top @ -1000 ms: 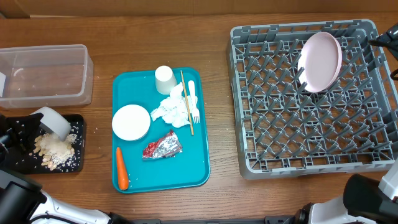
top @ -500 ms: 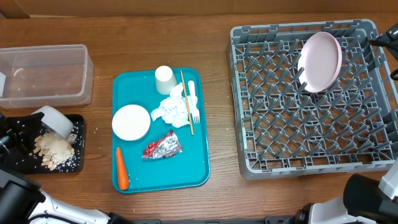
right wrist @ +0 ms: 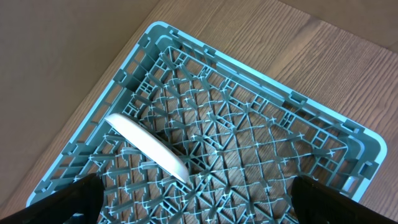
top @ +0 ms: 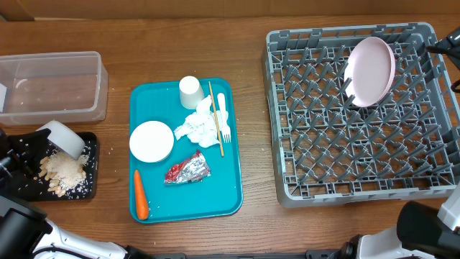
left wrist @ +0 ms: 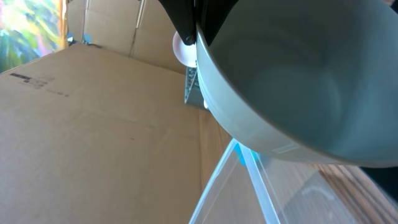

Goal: Sort waste into correct bins and load items into the dishwasher rack
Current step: 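Tilt the rice bowl with the left gripper to pour rice onto the tray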

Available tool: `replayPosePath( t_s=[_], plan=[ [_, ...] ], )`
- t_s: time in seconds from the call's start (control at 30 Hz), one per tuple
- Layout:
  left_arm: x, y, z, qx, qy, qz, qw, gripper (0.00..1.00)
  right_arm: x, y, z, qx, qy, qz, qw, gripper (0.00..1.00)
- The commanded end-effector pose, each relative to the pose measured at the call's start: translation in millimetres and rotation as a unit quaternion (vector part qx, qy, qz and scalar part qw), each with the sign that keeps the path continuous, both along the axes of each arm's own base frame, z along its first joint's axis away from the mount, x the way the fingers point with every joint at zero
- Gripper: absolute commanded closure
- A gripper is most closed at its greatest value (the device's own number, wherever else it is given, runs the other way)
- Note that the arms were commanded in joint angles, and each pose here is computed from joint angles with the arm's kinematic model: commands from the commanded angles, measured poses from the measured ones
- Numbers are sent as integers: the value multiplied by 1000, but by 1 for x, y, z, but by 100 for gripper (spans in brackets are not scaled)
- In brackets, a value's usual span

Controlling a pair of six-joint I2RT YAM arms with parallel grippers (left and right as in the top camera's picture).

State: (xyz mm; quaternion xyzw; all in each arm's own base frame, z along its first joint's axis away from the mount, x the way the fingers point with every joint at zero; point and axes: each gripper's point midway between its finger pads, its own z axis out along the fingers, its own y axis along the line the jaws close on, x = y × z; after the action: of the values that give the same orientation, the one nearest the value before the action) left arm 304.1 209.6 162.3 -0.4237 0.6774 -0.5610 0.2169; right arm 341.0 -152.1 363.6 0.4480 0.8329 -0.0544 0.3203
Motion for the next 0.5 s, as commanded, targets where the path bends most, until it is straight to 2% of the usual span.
replayPosePath(
  t_s=[0.0, 0.13, 0.47],
  plan=[
    [0, -5, 1, 5, -17, -11, 1000, 96, 1, 0, -2, 3, 0, -3, 1000, 0],
    [2, -18, 13, 6, -32, -28, 999, 96, 1, 0, -2, 3, 0, -3, 1000, 0],
    [4, -42, 62, 80, -72, -65, 992, 96, 1, 0, -2, 3, 0, -3, 1000, 0]
  ],
)
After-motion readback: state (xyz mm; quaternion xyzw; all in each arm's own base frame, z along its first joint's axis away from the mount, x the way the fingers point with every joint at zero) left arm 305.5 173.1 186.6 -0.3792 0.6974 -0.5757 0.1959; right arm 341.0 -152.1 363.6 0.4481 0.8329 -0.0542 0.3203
